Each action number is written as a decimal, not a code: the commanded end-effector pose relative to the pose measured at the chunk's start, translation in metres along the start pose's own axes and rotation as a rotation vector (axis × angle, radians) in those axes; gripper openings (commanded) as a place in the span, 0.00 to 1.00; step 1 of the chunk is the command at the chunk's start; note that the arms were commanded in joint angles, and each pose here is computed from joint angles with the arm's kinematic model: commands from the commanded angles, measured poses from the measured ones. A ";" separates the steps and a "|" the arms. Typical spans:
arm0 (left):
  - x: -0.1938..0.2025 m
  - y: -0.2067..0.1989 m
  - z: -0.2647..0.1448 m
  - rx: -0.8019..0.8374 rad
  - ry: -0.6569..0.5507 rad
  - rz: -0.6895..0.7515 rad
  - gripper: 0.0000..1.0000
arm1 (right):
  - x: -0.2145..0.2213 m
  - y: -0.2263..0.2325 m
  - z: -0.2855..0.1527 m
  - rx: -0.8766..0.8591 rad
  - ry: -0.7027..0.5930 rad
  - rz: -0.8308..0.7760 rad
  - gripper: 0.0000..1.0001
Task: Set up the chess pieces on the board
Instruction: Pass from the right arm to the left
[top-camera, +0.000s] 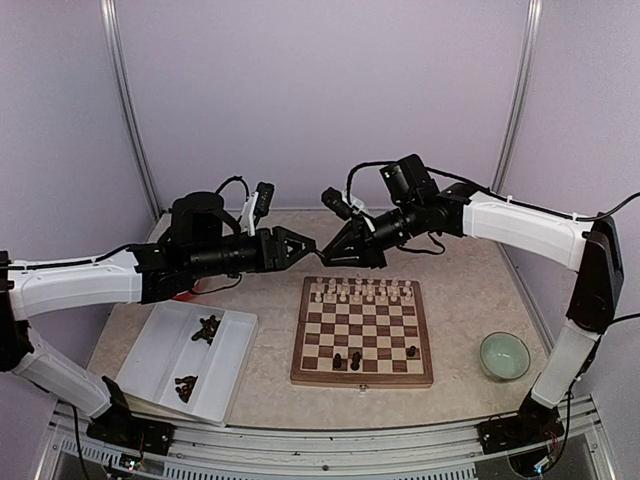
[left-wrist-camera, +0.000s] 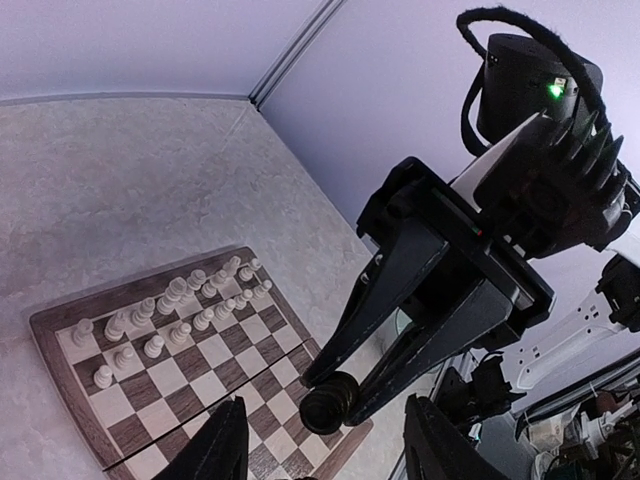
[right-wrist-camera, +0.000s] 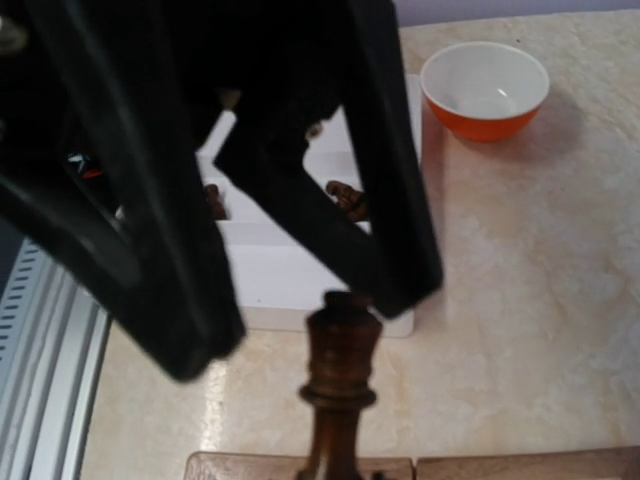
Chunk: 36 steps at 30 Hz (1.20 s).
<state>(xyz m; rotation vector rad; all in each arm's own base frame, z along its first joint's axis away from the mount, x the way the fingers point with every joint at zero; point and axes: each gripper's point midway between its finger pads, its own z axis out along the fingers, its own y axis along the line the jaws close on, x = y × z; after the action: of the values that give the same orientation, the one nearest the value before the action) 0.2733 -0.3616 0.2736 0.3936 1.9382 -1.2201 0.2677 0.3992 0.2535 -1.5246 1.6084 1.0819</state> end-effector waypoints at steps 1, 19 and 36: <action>-0.014 -0.014 0.003 0.035 -0.033 0.013 0.50 | -0.008 0.009 -0.004 -0.037 -0.038 -0.028 0.00; -0.001 -0.013 0.021 0.056 0.042 -0.009 0.20 | -0.002 0.008 -0.009 0.007 -0.025 -0.038 0.00; -0.004 -0.016 0.005 0.045 0.020 -0.023 0.24 | 0.000 0.007 -0.009 0.014 -0.024 -0.035 0.00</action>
<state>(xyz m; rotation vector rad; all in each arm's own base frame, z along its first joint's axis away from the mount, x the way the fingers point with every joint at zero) 0.2731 -0.3726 0.2796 0.4000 1.9533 -1.2635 0.2613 0.3947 0.2491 -1.5305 1.5882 1.0849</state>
